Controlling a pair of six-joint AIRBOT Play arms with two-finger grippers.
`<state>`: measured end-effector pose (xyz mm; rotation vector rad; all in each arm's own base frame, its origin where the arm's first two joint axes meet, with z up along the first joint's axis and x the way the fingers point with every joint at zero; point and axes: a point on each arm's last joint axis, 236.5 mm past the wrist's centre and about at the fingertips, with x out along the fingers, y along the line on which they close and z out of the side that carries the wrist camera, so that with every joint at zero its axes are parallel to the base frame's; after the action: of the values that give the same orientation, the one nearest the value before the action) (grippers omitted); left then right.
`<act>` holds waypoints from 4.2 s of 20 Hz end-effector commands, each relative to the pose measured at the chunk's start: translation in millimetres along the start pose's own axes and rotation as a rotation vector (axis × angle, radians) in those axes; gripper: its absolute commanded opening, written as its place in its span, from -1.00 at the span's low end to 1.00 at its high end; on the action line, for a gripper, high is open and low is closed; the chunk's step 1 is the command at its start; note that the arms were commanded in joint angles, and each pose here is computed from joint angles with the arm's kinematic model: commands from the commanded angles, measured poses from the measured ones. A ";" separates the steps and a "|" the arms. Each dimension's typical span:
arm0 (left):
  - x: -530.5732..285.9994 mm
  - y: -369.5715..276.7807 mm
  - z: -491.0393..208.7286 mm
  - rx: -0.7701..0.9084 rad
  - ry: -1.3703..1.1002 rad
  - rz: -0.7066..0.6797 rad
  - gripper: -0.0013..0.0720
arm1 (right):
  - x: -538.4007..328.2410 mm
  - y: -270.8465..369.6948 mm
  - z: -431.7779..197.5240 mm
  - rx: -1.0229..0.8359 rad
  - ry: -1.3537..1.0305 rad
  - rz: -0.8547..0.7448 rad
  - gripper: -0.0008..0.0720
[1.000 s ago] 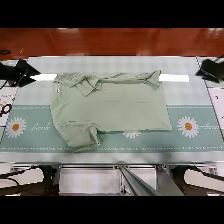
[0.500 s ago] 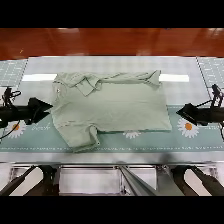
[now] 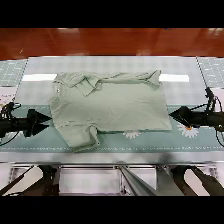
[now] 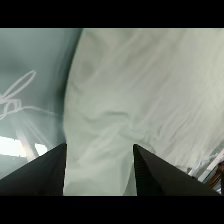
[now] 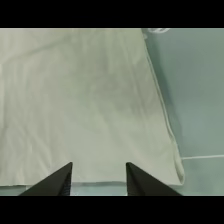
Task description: Fold the shirts.
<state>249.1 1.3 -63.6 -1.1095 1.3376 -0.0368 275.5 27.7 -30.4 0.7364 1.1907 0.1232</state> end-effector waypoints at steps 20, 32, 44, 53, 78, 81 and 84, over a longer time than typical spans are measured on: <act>72.4 -29.5 -22.9 0.178 0.179 0.024 -0.92 | -13.1 -91.2 -24.7 0.286 0.000 -0.154 0.14; 72.6 -29.5 -22.1 0.182 0.176 0.024 -0.92 | 53.7 -50.2 -34.8 0.394 0.207 0.116 0.14; -21.8 -193.1 33.3 0.486 -0.085 -0.257 -0.92 | -78.2 149.4 139.4 -0.286 -0.197 0.249 -0.89; -298.4 -408.4 -62.0 1.138 -0.817 -0.403 -0.92 | -369.7 315.8 115.1 -0.843 -0.914 0.158 -0.89; -188.3 -271.3 -3.7 0.765 -0.646 -0.097 -0.92 | -195.9 176.5 87.8 -0.500 -0.535 0.080 -0.89; -100.8 -256.1 54.9 0.717 -0.494 -0.053 -0.92 | -118.0 140.5 137.5 -0.393 -0.405 0.107 -0.89; -26.2 -244.2 121.8 0.634 -0.475 -0.014 -0.92 | -38.8 126.8 186.4 -0.259 -0.349 0.211 -0.89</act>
<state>414.3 -34.2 166.4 -0.4936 0.7478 -0.2213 400.7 20.2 167.8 0.4669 0.7200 0.2849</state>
